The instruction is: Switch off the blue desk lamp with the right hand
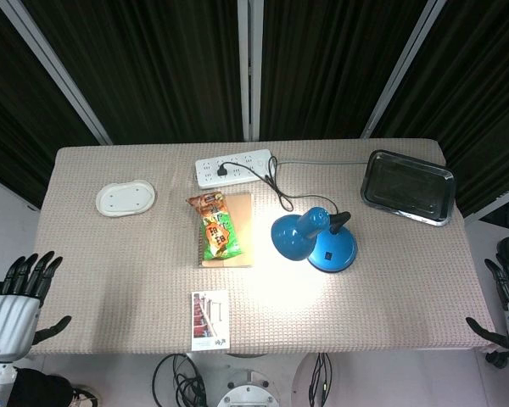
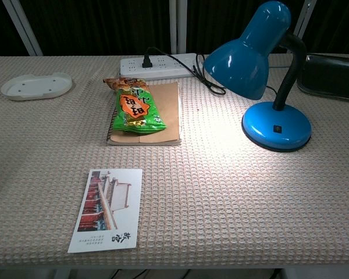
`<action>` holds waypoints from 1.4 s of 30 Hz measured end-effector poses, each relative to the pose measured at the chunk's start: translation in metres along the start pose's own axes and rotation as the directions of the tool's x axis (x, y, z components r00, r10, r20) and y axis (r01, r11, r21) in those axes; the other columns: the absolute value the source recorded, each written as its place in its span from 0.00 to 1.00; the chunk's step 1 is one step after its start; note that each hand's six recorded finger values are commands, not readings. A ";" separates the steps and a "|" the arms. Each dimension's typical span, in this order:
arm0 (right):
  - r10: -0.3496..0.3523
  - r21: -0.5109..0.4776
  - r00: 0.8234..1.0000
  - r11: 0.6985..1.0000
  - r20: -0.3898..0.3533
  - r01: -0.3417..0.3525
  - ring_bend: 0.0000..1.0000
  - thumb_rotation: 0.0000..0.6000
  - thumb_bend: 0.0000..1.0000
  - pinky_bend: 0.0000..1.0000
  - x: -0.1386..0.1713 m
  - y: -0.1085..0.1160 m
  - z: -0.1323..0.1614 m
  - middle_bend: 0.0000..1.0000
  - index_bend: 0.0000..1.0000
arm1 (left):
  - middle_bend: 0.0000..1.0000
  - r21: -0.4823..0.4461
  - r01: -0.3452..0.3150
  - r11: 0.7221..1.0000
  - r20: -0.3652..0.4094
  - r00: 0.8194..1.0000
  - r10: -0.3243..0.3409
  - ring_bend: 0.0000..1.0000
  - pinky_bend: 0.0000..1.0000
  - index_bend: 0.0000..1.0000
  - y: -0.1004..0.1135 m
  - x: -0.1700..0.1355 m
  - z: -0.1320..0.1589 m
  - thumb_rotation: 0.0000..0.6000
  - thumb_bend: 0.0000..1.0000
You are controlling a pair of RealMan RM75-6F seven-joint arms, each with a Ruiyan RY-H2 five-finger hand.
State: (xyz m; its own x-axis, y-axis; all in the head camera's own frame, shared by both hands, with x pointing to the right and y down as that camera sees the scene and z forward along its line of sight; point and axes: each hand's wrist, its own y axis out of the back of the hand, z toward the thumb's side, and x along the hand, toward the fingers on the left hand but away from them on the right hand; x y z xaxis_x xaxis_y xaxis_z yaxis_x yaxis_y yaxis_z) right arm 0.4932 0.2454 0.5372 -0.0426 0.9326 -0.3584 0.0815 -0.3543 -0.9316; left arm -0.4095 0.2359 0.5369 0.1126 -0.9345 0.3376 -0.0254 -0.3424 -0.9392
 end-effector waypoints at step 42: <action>0.317 0.137 0.917 0.947 -0.243 -0.291 0.73 1.00 0.29 0.67 -0.076 -0.091 0.131 0.92 0.00 | 0.00 -0.020 0.046 0.999 -0.003 0.999 -0.046 0.00 0.00 0.00 -0.024 0.000 -0.006 1.00 0.00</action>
State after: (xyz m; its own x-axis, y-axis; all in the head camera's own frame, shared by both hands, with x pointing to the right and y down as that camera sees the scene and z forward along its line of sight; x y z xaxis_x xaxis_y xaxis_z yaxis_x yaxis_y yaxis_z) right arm 0.3581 0.1981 0.6414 0.2287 0.7592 -0.6094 -0.0470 -0.6166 -0.7859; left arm -0.4151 0.2436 0.5601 0.1110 -0.9180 0.3806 -0.0398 -0.3868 -0.9213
